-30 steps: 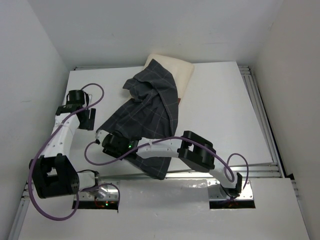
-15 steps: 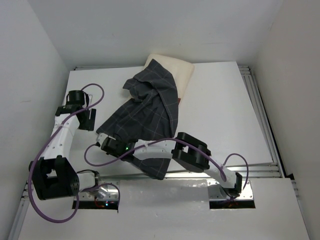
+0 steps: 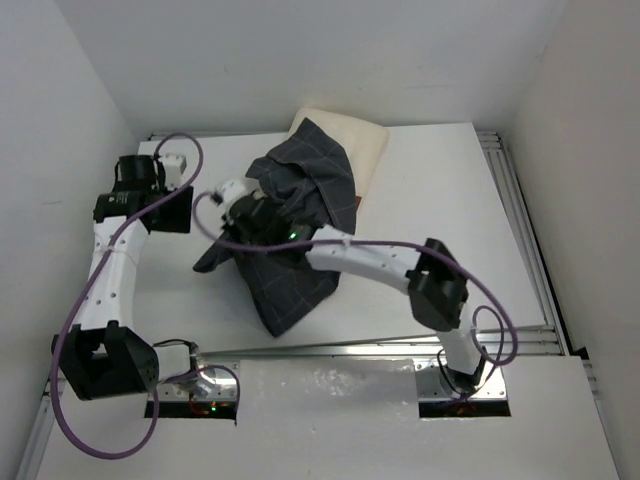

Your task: Put the pillow into the pillowcase

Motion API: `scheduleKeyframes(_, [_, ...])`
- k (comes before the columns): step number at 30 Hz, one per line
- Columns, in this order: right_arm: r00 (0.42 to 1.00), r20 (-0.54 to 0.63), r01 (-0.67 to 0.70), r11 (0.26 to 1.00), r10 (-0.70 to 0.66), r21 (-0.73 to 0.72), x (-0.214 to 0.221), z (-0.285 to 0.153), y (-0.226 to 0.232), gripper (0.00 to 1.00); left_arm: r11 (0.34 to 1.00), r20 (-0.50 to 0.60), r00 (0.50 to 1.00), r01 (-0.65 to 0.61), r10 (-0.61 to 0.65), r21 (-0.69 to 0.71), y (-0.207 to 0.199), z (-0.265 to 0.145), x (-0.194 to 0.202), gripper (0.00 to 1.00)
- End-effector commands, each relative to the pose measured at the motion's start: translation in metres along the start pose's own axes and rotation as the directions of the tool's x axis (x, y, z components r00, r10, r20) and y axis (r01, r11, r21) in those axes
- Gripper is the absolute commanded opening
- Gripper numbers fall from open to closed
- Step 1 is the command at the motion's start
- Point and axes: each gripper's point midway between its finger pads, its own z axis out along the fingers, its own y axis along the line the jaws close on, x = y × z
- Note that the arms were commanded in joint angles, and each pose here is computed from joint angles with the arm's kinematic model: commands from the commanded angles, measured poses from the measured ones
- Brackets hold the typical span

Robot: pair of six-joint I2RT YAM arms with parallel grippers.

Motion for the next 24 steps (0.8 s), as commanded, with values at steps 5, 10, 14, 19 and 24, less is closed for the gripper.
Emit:
scheduleKeyframes(5, [0.895, 0.343, -0.267, 0.959, 0.285, -0.099, -0.132, -0.064, -0.056, 0.0, 0.912, 0.323, 0.935, -0.001, -0.145, 0.411, -0.066, -0.06, -0.09, 0.46])
scheduleKeyframes(10, [0.862, 0.362, -0.321, 0.935, 0.355, -0.152, -0.145, -0.07, -0.064, 0.0, 0.843, 0.328, 0.927, -0.025, -0.182, 0.537, -0.092, -0.056, -0.095, 0.41])
scheduleKeyframes(14, [0.847, 0.371, -0.338, 0.925, 0.38, -0.175, -0.151, -0.073, -0.066, 0.0, 0.838, 0.352, 0.926, -0.079, -0.14, 0.541, -0.107, -0.052, -0.096, 0.41])
scheduleKeyframes(19, [0.85, 0.341, -0.36, 0.916, 0.401, -0.179, -0.143, -0.063, -0.068, 0.0, 0.837, 0.407, 0.91, -0.165, -0.074, 0.522, -0.116, -0.064, -0.097, 0.32])
scheduleKeyframes(24, [0.882, 0.262, -0.346, 0.915, 0.392, -0.206, -0.118, -0.052, -0.063, 0.0, 0.907, 0.464, 0.886, -0.191, -0.005, 0.375, -0.091, -0.065, -0.104, 0.51])
